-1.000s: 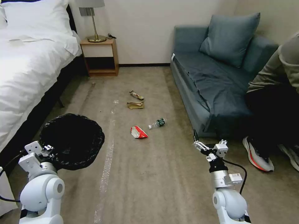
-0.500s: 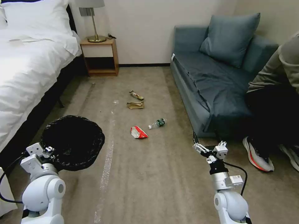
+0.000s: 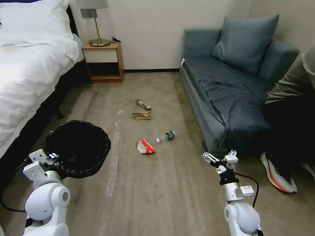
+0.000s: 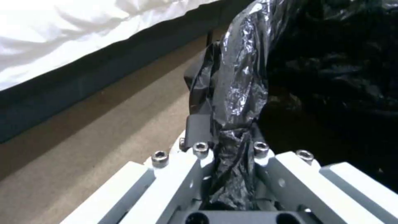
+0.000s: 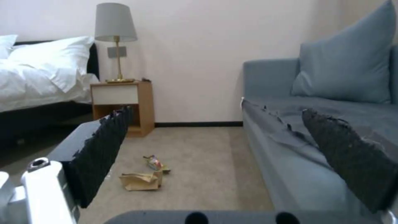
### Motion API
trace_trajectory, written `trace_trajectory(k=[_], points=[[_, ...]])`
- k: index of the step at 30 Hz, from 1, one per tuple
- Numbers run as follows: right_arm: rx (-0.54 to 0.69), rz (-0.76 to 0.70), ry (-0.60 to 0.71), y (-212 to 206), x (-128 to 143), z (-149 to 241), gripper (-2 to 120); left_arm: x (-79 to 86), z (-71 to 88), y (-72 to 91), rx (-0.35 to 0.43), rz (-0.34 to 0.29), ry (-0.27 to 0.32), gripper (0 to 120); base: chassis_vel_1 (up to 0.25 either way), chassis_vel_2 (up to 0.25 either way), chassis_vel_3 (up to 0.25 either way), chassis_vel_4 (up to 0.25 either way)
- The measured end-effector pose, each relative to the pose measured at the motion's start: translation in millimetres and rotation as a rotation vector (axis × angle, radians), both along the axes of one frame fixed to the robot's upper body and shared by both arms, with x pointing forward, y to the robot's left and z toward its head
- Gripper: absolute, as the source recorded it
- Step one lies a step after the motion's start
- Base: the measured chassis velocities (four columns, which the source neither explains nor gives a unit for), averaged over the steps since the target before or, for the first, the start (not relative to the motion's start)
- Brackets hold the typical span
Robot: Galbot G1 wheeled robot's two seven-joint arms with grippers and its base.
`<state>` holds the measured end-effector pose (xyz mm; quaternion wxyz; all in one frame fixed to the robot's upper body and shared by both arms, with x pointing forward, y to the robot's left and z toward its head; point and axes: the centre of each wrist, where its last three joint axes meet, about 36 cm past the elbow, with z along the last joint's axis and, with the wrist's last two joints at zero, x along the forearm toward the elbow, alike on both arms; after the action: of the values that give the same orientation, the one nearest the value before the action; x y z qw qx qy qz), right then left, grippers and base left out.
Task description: Pick up the trash bin, then pick up the garbage on the floor and place it into the trash bin.
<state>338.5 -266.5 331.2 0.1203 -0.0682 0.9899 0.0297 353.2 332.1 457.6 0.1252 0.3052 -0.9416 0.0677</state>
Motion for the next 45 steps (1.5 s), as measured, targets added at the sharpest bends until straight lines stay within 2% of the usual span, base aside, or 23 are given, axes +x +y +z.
trace_trajectory(k=[12, 45], points=[[-0.003, 0.008, 0.000, 0.0, 1.4, 0.3, 100, 2.8, -0.1, 0.1, 0.005, 0.001, 0.001, 2, -0.105, 0.093, 0.103, -0.100], [-0.020, 0.033, 0.005, 0.3, -0.3, -7.1, 100, 1.3, -7.0, -0.7, 0.021, 0.012, 0.004, 2, -0.152, 0.147, 0.147, -0.148]])
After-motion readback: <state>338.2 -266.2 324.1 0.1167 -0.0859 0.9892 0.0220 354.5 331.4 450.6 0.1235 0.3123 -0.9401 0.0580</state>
